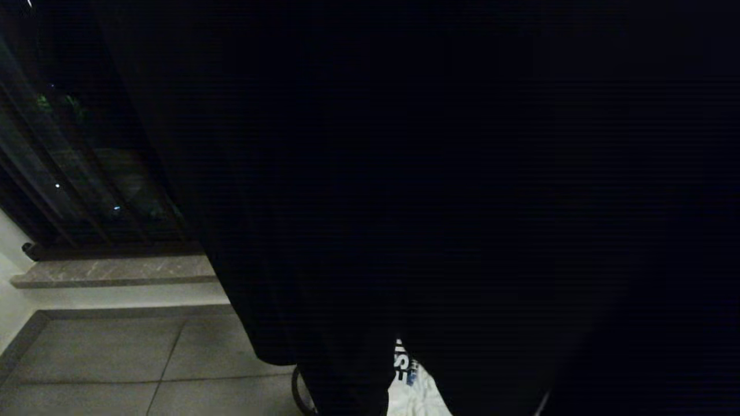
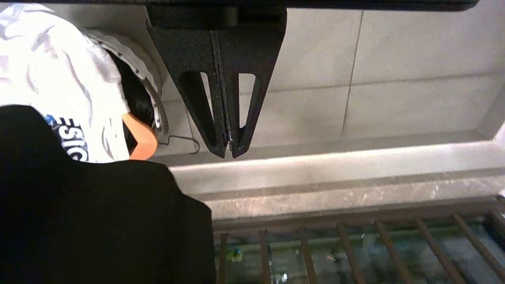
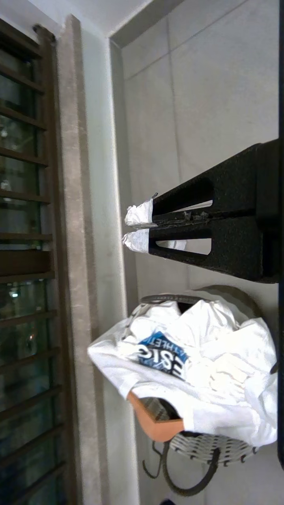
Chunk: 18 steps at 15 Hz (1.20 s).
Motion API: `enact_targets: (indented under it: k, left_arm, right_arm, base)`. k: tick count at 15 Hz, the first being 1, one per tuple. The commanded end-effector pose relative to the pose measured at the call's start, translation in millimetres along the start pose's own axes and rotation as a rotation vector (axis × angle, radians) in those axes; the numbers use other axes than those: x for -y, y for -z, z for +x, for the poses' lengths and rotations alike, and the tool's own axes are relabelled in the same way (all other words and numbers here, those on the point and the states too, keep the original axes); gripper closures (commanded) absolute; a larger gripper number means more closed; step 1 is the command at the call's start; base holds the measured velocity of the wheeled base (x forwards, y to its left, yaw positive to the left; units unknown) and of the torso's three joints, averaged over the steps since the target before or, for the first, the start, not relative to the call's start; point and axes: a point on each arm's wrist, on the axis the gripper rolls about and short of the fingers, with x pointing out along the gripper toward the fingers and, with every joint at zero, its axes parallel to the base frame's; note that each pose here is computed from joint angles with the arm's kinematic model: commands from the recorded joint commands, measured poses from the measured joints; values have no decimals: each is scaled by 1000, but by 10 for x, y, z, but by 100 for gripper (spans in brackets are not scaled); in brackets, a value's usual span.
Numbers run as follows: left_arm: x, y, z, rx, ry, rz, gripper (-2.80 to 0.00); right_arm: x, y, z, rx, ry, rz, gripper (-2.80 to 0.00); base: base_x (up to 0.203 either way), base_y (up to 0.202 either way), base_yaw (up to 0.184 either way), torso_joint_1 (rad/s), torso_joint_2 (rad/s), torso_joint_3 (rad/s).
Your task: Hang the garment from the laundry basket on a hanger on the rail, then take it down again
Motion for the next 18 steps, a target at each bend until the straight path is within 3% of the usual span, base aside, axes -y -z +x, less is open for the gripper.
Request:
enact_targets:
  k: [1, 12, 18]
  left_arm:
    - [0, 4, 1, 0, 0, 0, 0]
    - [0, 4, 1, 0, 0, 0, 0]
    - [0, 4, 1, 0, 0, 0, 0]
  right_arm:
    - [0, -1, 0, 1, 0, 1, 0]
    - [0, 1, 0, -1, 0, -1, 0]
    - [0, -1, 0, 1, 0, 1, 0]
  base:
    - [0, 0, 0, 7, 2, -198]
    - [0, 0, 0, 3, 3, -199]
    - [0, 0, 0, 1, 2, -51]
